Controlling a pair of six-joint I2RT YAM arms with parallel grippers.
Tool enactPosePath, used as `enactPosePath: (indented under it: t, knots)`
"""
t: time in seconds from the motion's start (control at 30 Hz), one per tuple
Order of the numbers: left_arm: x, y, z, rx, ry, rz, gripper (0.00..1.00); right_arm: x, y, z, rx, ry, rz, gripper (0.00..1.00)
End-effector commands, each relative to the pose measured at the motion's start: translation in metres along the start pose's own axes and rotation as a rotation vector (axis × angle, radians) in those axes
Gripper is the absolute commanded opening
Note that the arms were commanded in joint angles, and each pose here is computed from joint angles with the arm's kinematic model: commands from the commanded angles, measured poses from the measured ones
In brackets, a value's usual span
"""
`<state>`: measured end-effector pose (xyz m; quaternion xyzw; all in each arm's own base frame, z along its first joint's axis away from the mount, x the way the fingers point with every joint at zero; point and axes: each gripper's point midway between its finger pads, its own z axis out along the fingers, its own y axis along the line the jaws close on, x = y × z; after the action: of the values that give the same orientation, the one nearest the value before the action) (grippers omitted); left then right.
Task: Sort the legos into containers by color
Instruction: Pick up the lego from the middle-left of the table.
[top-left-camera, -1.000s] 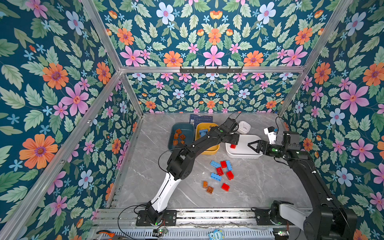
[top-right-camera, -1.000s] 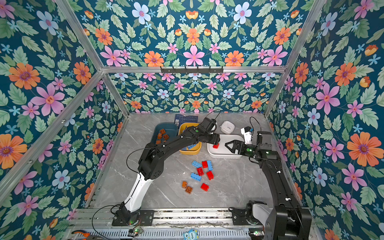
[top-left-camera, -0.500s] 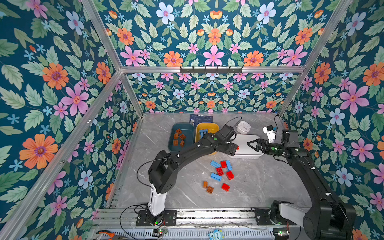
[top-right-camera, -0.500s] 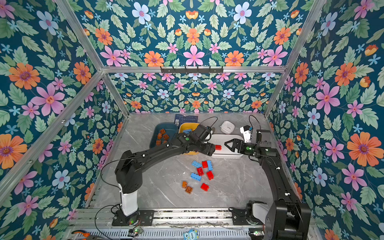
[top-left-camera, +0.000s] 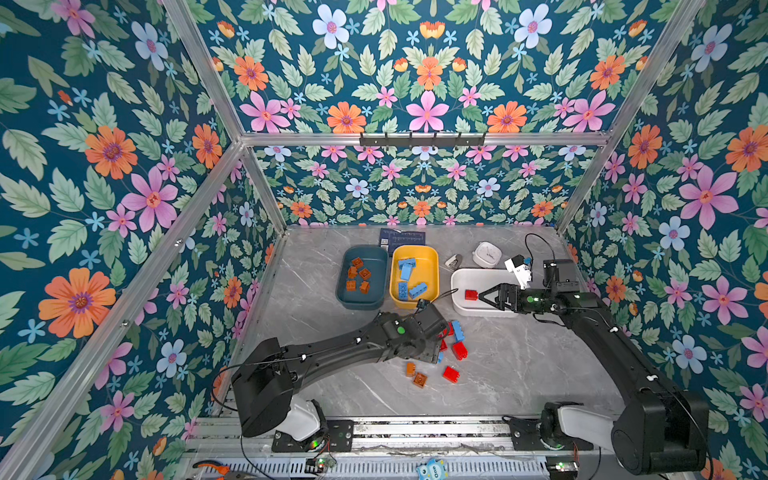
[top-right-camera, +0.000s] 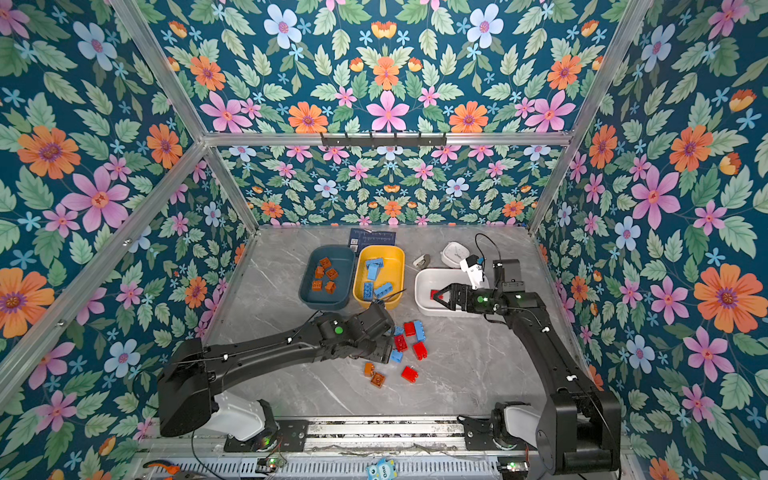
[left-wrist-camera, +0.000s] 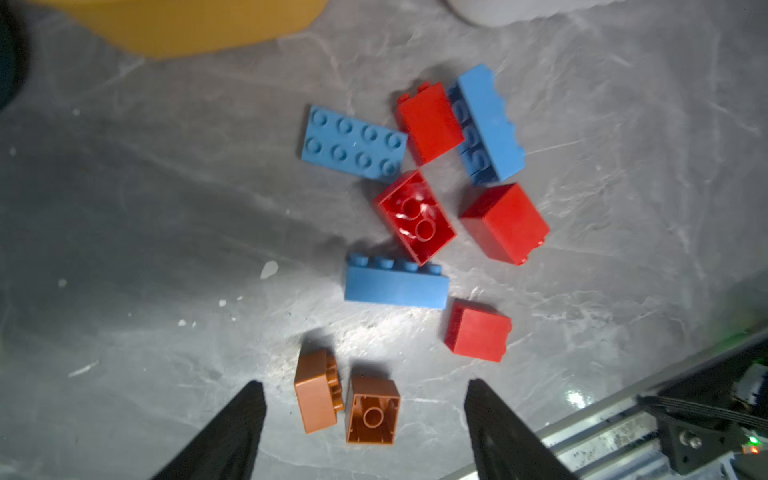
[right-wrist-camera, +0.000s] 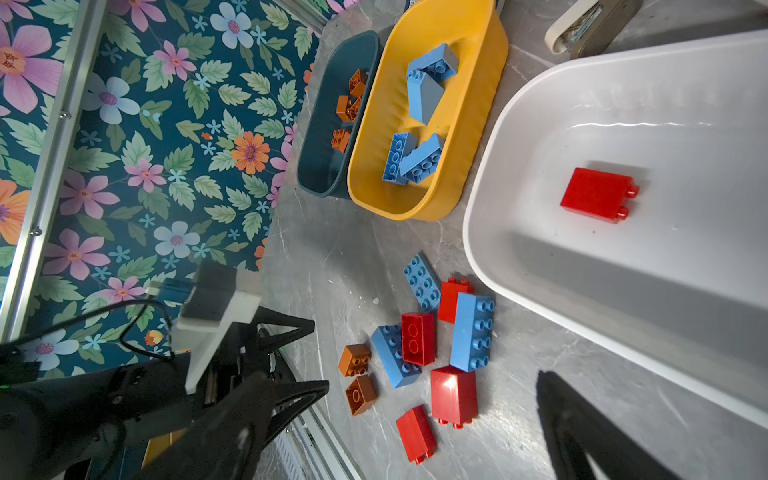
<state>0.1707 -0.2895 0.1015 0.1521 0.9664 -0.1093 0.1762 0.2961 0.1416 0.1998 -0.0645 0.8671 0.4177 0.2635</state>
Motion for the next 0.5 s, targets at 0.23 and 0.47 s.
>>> enactPosePath:
  t: [0.23,0.47]
  knots:
    - [0.033,0.023,0.03,-0.109,0.035,-0.11,0.65,0.01,0.004,0.008,-0.008,0.034,-0.008,0.99]
    - [0.042,0.028,0.046,-0.136,0.061,-0.095,0.55,0.016,0.002,0.009,-0.009,0.044,0.0,0.99]
